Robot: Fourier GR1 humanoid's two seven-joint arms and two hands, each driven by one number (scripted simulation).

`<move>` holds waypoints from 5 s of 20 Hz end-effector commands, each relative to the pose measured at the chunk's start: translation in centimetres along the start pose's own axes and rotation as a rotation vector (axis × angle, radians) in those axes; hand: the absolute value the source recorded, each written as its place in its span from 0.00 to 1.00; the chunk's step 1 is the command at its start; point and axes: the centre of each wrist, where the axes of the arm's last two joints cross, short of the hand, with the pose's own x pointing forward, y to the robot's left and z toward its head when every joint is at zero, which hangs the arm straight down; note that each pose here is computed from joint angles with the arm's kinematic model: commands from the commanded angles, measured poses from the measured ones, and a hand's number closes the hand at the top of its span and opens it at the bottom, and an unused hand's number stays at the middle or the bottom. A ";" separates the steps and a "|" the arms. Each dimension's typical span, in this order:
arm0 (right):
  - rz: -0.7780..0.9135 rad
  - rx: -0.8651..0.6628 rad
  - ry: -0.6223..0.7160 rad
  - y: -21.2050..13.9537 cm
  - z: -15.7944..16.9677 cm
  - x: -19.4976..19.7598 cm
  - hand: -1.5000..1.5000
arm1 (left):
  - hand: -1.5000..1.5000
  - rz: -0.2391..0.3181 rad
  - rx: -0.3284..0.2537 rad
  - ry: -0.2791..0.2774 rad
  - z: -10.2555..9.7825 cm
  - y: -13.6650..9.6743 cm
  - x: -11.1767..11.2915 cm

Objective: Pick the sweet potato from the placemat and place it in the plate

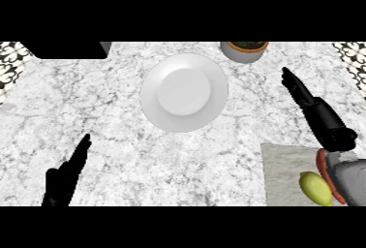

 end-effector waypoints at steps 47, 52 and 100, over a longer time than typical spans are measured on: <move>0.577 0.161 0.721 -10.2 9.5 1.7 0.00 | 0.50 -0.045 -0.006 -0.289 -6.3 -0.7 14.0; 0.632 0.204 0.775 -9.8 9.2 1.4 0.00 | 0.50 -0.032 0.004 -0.295 -6.1 -2.8 13.7; 0.888 0.038 -0.136 -10.8 -10.5 3.3 1.00 | 0.50 -0.031 -0.057 -0.317 -7.7 -3.3 15.8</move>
